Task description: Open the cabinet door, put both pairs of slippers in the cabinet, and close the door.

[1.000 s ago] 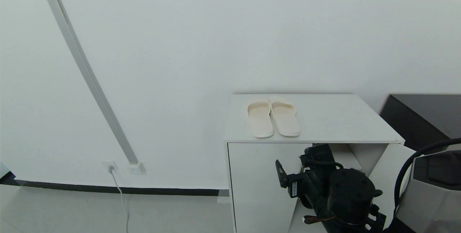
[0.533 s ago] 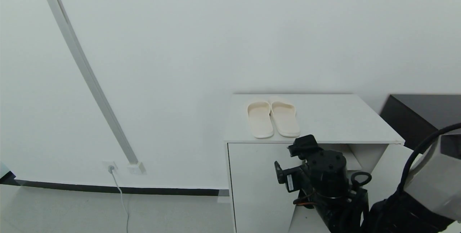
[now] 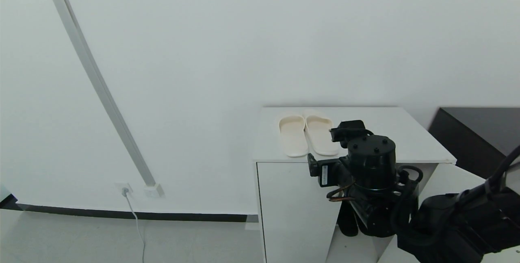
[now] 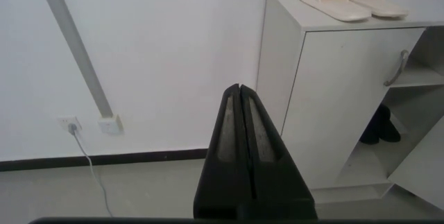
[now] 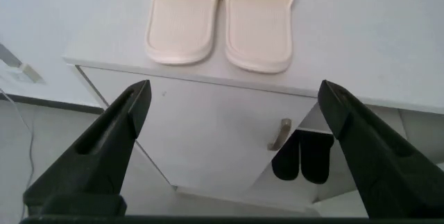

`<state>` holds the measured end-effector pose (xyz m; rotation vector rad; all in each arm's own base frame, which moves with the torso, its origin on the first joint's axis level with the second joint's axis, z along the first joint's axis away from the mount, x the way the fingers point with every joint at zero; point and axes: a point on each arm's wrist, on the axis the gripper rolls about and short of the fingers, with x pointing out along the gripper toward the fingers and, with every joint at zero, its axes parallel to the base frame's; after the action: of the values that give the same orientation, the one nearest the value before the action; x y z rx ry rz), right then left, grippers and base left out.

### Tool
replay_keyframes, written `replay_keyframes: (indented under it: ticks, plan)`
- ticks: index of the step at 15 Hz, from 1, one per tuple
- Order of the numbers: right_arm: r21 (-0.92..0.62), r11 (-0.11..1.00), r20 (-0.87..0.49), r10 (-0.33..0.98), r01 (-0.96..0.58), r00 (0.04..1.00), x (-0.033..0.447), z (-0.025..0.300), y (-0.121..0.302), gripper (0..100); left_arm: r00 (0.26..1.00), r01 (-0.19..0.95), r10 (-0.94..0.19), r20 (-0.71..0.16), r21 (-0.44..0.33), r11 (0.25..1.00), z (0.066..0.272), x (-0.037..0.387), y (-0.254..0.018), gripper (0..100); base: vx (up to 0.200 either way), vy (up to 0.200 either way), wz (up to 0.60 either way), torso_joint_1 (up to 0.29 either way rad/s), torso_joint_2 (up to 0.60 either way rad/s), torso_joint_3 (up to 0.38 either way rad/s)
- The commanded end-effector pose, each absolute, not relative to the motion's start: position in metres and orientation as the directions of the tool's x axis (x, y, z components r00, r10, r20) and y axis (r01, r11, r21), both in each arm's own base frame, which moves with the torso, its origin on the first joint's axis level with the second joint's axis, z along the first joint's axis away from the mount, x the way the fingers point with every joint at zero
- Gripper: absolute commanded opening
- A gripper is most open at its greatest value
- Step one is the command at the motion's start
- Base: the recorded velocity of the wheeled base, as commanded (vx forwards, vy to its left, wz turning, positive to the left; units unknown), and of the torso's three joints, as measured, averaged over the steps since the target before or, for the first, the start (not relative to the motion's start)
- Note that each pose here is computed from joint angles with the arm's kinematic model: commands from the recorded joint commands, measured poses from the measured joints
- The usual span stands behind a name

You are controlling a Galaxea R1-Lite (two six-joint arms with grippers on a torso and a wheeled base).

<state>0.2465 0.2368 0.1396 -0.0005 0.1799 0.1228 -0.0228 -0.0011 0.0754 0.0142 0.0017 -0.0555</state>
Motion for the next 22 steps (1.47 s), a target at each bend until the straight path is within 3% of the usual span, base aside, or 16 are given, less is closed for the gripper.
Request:
replay_keyframes:
  ticks: [1,10,12,22]
  plan:
    - [0.012,0.992,-0.179,0.124,-0.124,0.976,0.246,0.139,0.237,100,0.998,0.055,-0.055,-0.003,0.015,0.998,0.075,-0.023,-0.001,0,0.2,0.0,0.0,-0.012,-0.01,0.007]
    - [0.006,0.992,-0.206,0.124,-0.125,0.971,0.254,0.111,0.244,100,0.999,0.052,-0.052,-0.003,0.009,0.999,0.075,-0.023,-0.001,0,0.2,0.0,0.0,0.006,0.0,0.002]
    - [0.036,0.986,-0.219,0.166,-0.162,0.961,0.257,0.108,0.248,100,0.999,0.052,-0.052,-0.003,0.009,0.999,0.075,-0.023,-0.001,0,0.0,0.0,0.0,0.0,0.0,0.0]
    - [0.034,0.993,-0.23,0.122,-0.117,0.965,0.31,0.093,0.262,100,0.999,0.052,-0.052,-0.003,0.009,0.999,0.075,-0.023,-0.001,0,0.0,0.0,0.0,0.0,0.0,0.0]
